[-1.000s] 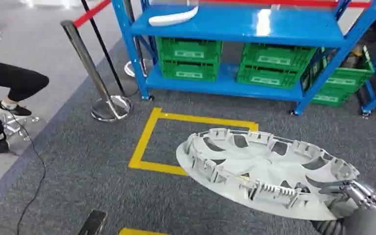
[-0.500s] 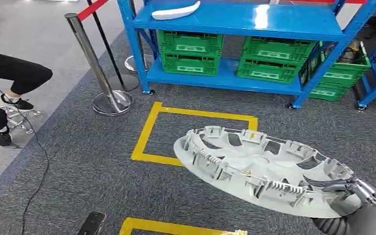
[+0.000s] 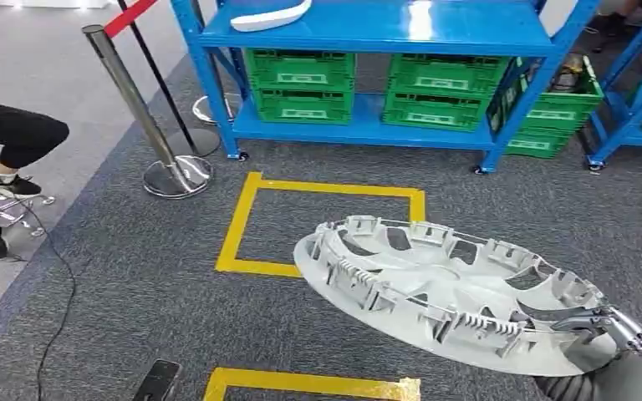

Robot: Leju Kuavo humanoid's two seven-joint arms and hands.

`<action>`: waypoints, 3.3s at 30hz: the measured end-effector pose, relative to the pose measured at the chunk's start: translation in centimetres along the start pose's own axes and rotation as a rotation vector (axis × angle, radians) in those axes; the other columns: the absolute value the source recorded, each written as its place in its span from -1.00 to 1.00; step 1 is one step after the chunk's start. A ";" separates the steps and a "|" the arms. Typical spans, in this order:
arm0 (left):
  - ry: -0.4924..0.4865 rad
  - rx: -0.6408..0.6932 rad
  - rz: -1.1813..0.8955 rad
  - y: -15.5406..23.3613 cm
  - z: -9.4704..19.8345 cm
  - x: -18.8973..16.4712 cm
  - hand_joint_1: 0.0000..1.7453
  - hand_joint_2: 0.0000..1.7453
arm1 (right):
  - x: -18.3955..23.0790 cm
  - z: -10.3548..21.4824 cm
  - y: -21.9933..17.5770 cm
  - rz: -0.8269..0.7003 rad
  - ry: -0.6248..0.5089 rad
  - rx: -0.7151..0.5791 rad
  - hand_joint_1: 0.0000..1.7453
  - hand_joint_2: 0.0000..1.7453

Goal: Take the parts from the cabinet and place them on the table.

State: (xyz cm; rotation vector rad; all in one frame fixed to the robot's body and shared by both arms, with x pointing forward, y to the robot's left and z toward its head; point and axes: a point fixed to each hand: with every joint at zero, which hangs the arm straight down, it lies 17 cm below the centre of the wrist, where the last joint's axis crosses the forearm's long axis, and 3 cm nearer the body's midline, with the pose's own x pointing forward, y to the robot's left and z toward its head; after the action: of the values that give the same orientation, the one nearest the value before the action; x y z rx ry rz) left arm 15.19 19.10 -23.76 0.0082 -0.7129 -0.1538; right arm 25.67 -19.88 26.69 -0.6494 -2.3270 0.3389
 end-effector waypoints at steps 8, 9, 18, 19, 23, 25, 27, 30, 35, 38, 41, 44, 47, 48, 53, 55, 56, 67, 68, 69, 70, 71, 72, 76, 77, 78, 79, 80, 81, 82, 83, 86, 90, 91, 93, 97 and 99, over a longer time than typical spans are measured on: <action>0.002 0.001 -0.002 0.1 0.1 -0.3 -1.00 -1.00 | -0.1 0.1 0.1 0.001 0.001 0.007 1.00 1.00; 0.002 0.001 -0.003 0.2 0.1 -0.2 -1.00 -1.00 | -0.1 0.1 0.1 0.001 0.001 0.007 1.00 1.00; 0.001 0.001 -0.005 0.4 0.0 -0.2 -1.00 -1.00 | 0.2 0.1 -0.1 0.000 -0.002 0.005 1.00 1.00; 0.003 0.000 -0.003 0.3 0.1 -0.3 -1.00 -1.00 | 0.3 0.0 0.0 0.001 -0.006 0.006 1.00 1.00; 0.007 -0.004 0.001 0.4 0.2 -0.5 -1.00 -1.00 | 0.3 -0.4 0.6 0.013 -0.024 0.022 1.00 1.00; 0.005 -0.005 0.001 0.4 0.1 -0.4 -1.00 -1.00 | 0.3 -0.7 1.1 0.017 -0.031 0.027 1.00 1.00; 0.006 -0.006 -0.002 0.4 0.1 -0.4 -1.00 -1.00 | 0.3 -1.1 1.3 0.018 -0.037 0.023 1.00 1.00; 0.021 -0.013 -0.016 0.4 0.2 -0.9 -1.00 -1.00 | 0.5 -1.3 1.5 0.020 -0.039 0.016 1.00 1.00; 0.039 -0.024 -0.033 0.2 0.3 -1.3 -1.00 -1.00 | 0.7 -1.8 1.8 0.034 -0.049 0.013 1.00 1.00; 0.058 -0.030 -0.039 0.1 0.4 -1.8 -1.00 -1.00 | 0.6 -1.8 1.9 0.044 -0.045 0.016 1.00 1.00; 0.057 -0.032 -0.044 0.1 0.4 -1.7 -1.00 -1.00 | 0.7 -1.9 1.9 0.048 -0.049 0.017 1.00 1.00; 0.057 -0.031 -0.047 0.2 0.4 -1.7 -1.00 -1.00 | 0.8 -2.1 1.7 0.053 -0.053 0.004 1.00 1.00; 0.051 -0.035 -0.053 0.2 0.3 -1.5 -1.00 -1.00 | 0.8 -2.0 1.6 0.058 -0.046 0.004 1.00 1.00; 0.050 -0.036 -0.054 0.1 0.3 -1.4 -1.00 -1.00 | 0.9 -2.1 1.5 0.061 -0.050 0.001 1.00 1.00; 0.052 -0.044 -0.055 -0.1 0.4 -1.6 -1.00 -1.00 | 1.0 -1.9 1.8 0.067 -0.049 0.009 1.00 1.00; 0.048 -0.046 -0.057 -0.2 0.3 -1.4 -1.00 -1.00 | 1.0 -1.9 1.8 0.069 -0.049 0.010 1.00 1.00; 0.046 -0.047 -0.057 -0.3 0.3 -1.3 -1.00 -1.00 | 1.1 -1.9 1.8 0.069 -0.050 0.010 1.00 1.00; 0.048 -0.045 -0.064 -0.3 0.4 -1.5 -1.00 -1.00 | 2.2 -1.7 2.2 0.061 -0.065 0.016 1.00 1.00; 0.049 -0.044 -0.064 -0.3 0.4 -1.6 -1.00 -1.00 | 2.3 -1.6 2.2 0.060 -0.063 0.019 1.00 1.00; 0.048 -0.044 -0.065 -0.3 0.4 -1.5 -1.00 -1.00 | 2.3 -1.5 2.3 0.059 -0.063 0.020 1.00 1.00; 0.046 -0.044 -0.065 -0.2 0.4 -1.4 -1.00 -1.00 | 2.4 -1.5 2.3 0.057 -0.063 0.021 1.00 1.00; 0.046 -0.043 -0.065 -0.2 0.3 -1.4 -1.00 -1.00 | 2.4 -1.5 2.3 0.057 -0.064 0.022 1.00 1.00; 0.047 -0.039 -0.068 0.1 0.3 -1.5 -1.00 -1.00 | 2.5 -1.5 2.4 0.056 -0.065 0.021 1.00 1.00; 0.047 -0.035 -0.070 0.1 0.2 -1.4 -1.00 -1.00 | 2.5 -1.6 2.4 0.055 -0.063 0.021 1.00 1.00; 0.045 -0.038 -0.067 -0.3 0.3 -1.3 -1.00 -1.00 | 2.5 -1.5 2.4 0.055 -0.063 0.021 1.00 1.00; 0.043 -0.033 -0.069 0.0 0.2 -1.1 -1.00 -1.00 | 2.5 -1.4 2.4 0.056 -0.060 0.024 1.00 1.00; 0.043 -0.034 -0.067 -0.2 0.2 -1.1 -1.00 -1.00 | 2.5 -1.5 2.4 0.055 -0.065 0.021 1.00 1.00; 0.045 -0.035 -0.067 -0.2 0.2 -1.2 -1.00 -1.00 | 2.7 -1.7 2.4 0.053 -0.072 0.020 1.00 1.00; 0.047 -0.035 -0.067 -0.2 0.3 -1.4 -1.00 -1.00 | 2.7 -1.7 2.4 0.052 -0.072 0.019 1.00 1.00; 0.048 -0.035 -0.067 -0.2 0.3 -1.5 -1.00 -1.00 | 2.6 -1.7 2.4 0.052 -0.068 0.019 1.00 1.00; 0.048 -0.034 -0.066 -0.2 0.3 -1.4 -1.00 -1.00 | 2.6 -1.6 2.5 0.052 -0.064 0.021 1.00 1.00; 0.045 -0.034 -0.063 -0.3 0.3 -1.2 -1.00 -1.00 | 2.5 -1.5 2.5 0.052 -0.059 0.024 1.00 1.00; 0.045 -0.032 -0.065 -0.1 0.3 -1.3 -1.00 -1.00 | 2.6 -1.5 2.4 0.049 -0.059 0.022 1.00 1.00; 0.045 -0.032 -0.064 -0.1 0.2 -1.3 -1.00 -1.00 | 2.6 -1.4 2.4 0.050 -0.055 0.023 1.00 1.00; 0.040 -0.033 -0.067 -0.1 0.1 -1.0 -1.00 -1.00 | 2.6 -1.4 2.4 0.049 -0.054 0.023 1.00 1.00; 0.045 -0.033 -0.069 -0.1 0.3 -1.3 -1.00 -1.00 | 2.6 -1.4 2.5 0.043 -0.053 0.023 1.00 1.00; 0.048 -0.033 -0.070 -0.2 0.3 -1.4 -1.00 -1.00 | 2.6 -1.4 2.5 0.043 -0.051 0.024 1.00 1.00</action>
State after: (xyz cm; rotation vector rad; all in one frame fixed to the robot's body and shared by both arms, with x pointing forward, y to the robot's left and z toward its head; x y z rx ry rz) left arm 13.90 19.16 -24.46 0.0047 -0.6628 -0.2315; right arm 25.85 -16.29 28.12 -0.6869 -2.3566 0.4063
